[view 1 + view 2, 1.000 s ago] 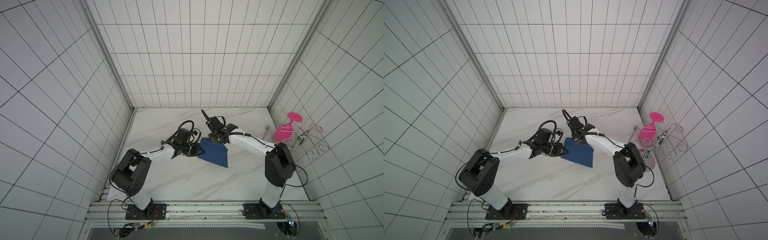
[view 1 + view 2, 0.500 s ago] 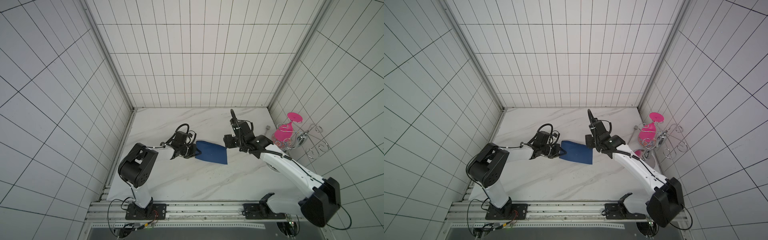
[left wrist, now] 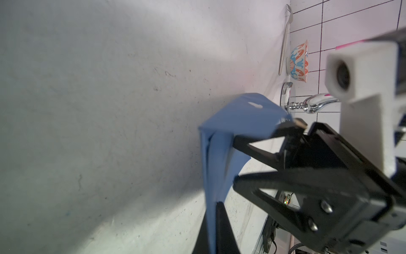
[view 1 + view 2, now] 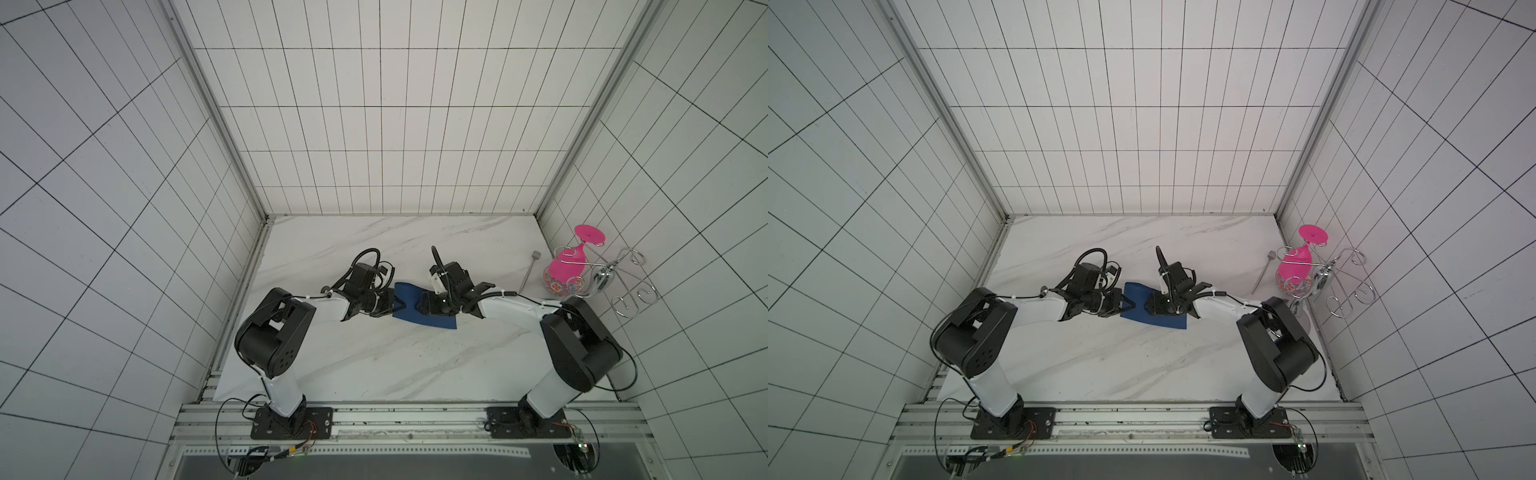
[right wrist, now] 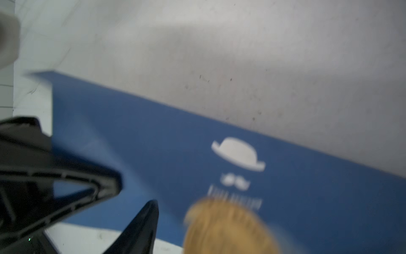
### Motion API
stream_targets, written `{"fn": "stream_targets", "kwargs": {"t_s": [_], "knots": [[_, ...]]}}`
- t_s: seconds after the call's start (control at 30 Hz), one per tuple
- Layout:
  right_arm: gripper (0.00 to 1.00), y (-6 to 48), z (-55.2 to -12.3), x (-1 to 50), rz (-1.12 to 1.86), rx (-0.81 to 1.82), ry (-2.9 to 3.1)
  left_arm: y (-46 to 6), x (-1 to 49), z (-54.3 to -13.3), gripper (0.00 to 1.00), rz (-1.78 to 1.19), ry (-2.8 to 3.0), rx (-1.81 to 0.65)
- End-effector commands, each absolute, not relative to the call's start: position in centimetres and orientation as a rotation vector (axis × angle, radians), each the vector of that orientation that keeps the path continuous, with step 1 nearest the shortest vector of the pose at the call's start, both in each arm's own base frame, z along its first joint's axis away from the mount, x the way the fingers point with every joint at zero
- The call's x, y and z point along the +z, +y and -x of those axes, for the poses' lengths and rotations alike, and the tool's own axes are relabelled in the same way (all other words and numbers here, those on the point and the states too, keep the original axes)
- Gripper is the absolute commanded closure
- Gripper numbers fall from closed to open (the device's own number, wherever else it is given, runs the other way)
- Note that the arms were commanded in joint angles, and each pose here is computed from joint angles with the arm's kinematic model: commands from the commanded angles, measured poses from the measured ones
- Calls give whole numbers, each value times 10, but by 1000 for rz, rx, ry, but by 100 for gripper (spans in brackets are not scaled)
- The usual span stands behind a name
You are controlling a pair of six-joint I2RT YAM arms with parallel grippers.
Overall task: Open the envelope
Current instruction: Adjust the envelope flap on the envelope.
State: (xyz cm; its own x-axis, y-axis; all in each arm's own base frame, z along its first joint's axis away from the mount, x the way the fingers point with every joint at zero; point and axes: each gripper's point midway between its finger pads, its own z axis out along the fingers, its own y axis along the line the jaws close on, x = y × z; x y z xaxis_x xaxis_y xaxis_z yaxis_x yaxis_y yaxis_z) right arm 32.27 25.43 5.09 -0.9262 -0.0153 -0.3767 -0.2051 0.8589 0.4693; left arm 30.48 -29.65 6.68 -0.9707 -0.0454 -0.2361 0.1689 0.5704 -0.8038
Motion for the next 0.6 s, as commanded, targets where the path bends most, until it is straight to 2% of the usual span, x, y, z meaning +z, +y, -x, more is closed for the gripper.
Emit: {"fn": "stream_targets", "kwargs": {"t_s": [0.0,0.23,0.57], "knots": [[41,269,-367,74,109,831,2571,-298,71,-305,100,-139,2541,-1346],[41,264,-382,56,35,844,2602,-295,53,-305,100,-129,2566,-1307],[40,256,-396,99,5,867,2480,-295,51,-301,100,-139,2571,-1309]]}}
